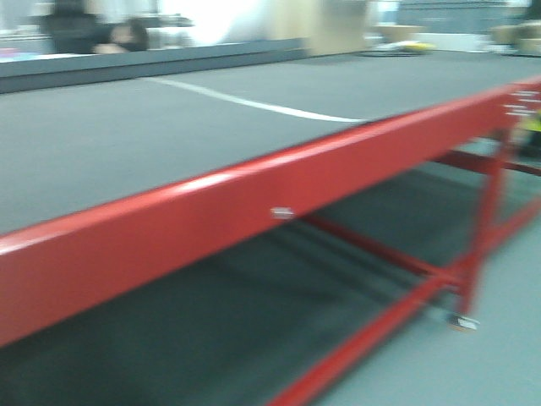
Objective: Grab block from conveyor and place in blue bin
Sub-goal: 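Drive the base to the shelf of blue bins holding both blocks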
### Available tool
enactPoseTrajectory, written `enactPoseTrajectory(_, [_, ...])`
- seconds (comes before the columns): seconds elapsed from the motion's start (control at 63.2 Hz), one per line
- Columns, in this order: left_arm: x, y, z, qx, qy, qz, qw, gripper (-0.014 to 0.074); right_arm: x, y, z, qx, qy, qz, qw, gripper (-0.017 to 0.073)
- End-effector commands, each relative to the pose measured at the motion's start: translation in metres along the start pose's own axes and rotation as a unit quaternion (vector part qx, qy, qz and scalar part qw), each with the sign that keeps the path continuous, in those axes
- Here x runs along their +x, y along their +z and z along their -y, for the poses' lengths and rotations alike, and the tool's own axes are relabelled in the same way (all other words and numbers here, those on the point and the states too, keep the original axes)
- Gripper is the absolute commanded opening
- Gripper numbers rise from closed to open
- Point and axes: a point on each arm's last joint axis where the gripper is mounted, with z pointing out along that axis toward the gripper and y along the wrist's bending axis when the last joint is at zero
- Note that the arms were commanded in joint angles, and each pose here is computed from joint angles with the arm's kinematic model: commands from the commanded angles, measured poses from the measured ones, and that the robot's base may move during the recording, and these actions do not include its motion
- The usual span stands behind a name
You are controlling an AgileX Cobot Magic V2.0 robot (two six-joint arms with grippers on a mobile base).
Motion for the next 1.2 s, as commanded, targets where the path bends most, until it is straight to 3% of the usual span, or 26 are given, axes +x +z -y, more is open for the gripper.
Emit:
enactPoseTrajectory(0.0, [-0.0015,-0.0007,-0.0003,-0.002,-0.004,0.009,1.000,-0.0111,-0.0027,-0.0011,-0.0002,-0.001,-0.001,0.013,1.000,-0.0154])
enactPoseTrajectory(1.186, [-0.0015,-0.0007,-0.0003,-0.002,-0.004,0.009,1.000,-0.0111,-0.0027,-0.0011,-0.0002,-0.001,-0.001,0.013,1.000,-0.0154])
